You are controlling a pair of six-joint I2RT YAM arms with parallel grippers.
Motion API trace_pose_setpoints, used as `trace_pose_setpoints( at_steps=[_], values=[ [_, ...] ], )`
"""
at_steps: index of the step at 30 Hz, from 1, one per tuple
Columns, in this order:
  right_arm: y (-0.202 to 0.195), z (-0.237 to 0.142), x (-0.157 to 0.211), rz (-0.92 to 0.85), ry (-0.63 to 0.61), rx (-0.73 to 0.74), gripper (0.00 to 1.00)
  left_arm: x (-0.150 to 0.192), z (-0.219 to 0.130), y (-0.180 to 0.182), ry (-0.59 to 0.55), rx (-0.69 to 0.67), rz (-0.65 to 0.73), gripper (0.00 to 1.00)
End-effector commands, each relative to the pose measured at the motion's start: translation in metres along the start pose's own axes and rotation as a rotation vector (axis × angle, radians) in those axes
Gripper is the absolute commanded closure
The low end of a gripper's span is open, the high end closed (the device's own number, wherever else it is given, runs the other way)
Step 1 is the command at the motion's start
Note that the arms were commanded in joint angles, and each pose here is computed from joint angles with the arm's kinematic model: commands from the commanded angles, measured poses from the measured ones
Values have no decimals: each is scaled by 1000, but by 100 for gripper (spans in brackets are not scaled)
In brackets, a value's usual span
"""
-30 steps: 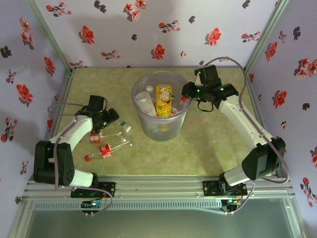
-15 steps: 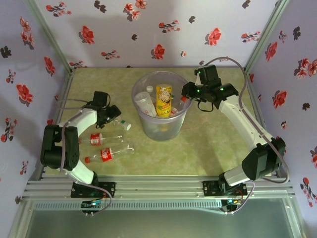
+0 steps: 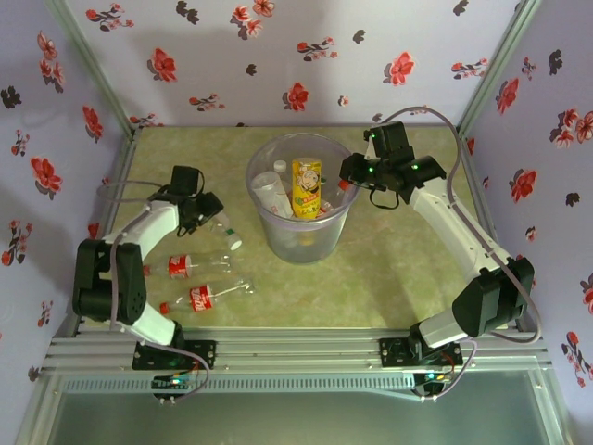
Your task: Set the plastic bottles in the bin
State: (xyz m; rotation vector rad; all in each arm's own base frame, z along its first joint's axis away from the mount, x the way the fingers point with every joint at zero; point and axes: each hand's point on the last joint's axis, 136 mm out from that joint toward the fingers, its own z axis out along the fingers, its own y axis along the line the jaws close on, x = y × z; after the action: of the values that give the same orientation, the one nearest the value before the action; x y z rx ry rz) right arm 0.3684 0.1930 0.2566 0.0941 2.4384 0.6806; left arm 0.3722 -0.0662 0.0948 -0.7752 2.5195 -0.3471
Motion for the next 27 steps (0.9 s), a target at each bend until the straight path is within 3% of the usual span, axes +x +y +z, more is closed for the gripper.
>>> trace_pose_setpoints(
  at_steps=[1, 5, 8, 15, 27],
  values=[
    [3, 0, 4, -16, 15, -21, 69, -34, -52, -25, -115, 73, 27, 32],
    [3, 0, 4, -14, 13, -20, 69, -48, -90, -41, -178, 121, 59, 30],
    [2, -1, 5, -11, 10, -21, 69, -41, -95, -32, -162, 81, 103, 20],
    [2, -1, 5, -11, 8, -21, 69, -13, -56, 3, -79, -36, 156, 1],
    [-2, 1, 7, -10, 9, -6, 69, 18, 7, 0, 83, -102, 457, 0]
  ],
)
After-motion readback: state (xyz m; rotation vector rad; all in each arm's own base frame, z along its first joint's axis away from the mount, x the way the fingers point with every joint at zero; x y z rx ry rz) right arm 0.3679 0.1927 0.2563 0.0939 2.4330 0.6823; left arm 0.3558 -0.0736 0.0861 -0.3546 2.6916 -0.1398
